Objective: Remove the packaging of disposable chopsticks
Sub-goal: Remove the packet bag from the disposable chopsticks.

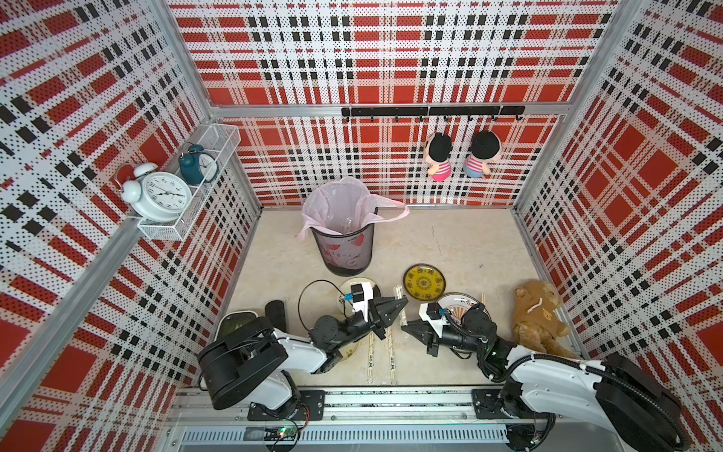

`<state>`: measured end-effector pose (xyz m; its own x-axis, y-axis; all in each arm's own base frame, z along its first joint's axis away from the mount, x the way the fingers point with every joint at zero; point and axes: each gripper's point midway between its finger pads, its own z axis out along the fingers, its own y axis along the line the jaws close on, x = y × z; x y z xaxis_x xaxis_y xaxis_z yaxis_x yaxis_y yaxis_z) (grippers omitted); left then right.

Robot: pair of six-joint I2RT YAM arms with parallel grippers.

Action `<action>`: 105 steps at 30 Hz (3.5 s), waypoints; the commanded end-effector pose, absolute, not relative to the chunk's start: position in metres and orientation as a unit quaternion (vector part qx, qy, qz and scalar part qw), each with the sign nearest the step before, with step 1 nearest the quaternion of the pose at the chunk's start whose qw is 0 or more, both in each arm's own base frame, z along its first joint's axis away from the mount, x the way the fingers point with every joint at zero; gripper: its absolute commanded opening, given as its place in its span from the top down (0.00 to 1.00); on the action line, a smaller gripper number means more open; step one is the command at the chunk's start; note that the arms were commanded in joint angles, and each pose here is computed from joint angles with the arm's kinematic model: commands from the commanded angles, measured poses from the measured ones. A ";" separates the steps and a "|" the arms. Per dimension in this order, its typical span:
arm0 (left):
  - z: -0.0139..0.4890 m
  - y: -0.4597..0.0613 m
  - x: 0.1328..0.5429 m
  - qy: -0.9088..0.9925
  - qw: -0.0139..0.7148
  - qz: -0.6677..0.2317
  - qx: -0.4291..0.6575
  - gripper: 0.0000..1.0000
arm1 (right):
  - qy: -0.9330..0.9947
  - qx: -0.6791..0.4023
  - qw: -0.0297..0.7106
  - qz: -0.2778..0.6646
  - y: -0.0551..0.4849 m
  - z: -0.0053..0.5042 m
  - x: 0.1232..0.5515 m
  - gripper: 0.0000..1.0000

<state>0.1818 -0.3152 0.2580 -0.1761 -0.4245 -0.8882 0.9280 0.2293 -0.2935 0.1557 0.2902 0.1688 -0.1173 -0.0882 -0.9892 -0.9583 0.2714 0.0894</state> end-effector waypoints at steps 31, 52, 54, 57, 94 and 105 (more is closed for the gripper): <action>0.215 -0.333 0.165 0.564 0.511 -0.577 0.296 0.81 | 0.507 -0.426 0.623 0.417 0.292 0.248 0.160 1.00; 0.323 -0.319 0.185 0.501 0.641 -0.509 0.281 0.54 | 0.537 -0.425 0.596 0.421 0.288 0.218 0.156 1.00; 0.322 -0.321 0.186 0.502 0.639 -0.509 0.283 0.80 | 0.534 -0.425 0.596 0.423 0.287 0.220 0.155 1.00; 0.312 -0.323 0.183 0.509 0.626 -0.514 0.289 0.82 | 0.533 -0.423 0.599 0.423 0.286 0.222 0.154 1.00; 0.221 -0.341 0.168 0.564 0.528 -0.560 0.301 0.90 | 0.492 -0.410 0.628 0.442 0.286 0.267 0.151 1.00; 0.231 -0.326 0.181 0.555 0.539 -0.560 0.296 1.00 | 0.553 -0.370 0.619 0.417 0.271 0.233 0.163 0.11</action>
<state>0.1814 -0.3261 0.2509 -0.1844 -0.3352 -0.9239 0.9435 0.2028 -0.2619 0.1605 0.2802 0.2092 -0.0289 0.0208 -0.9994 -0.9432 0.3306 0.0341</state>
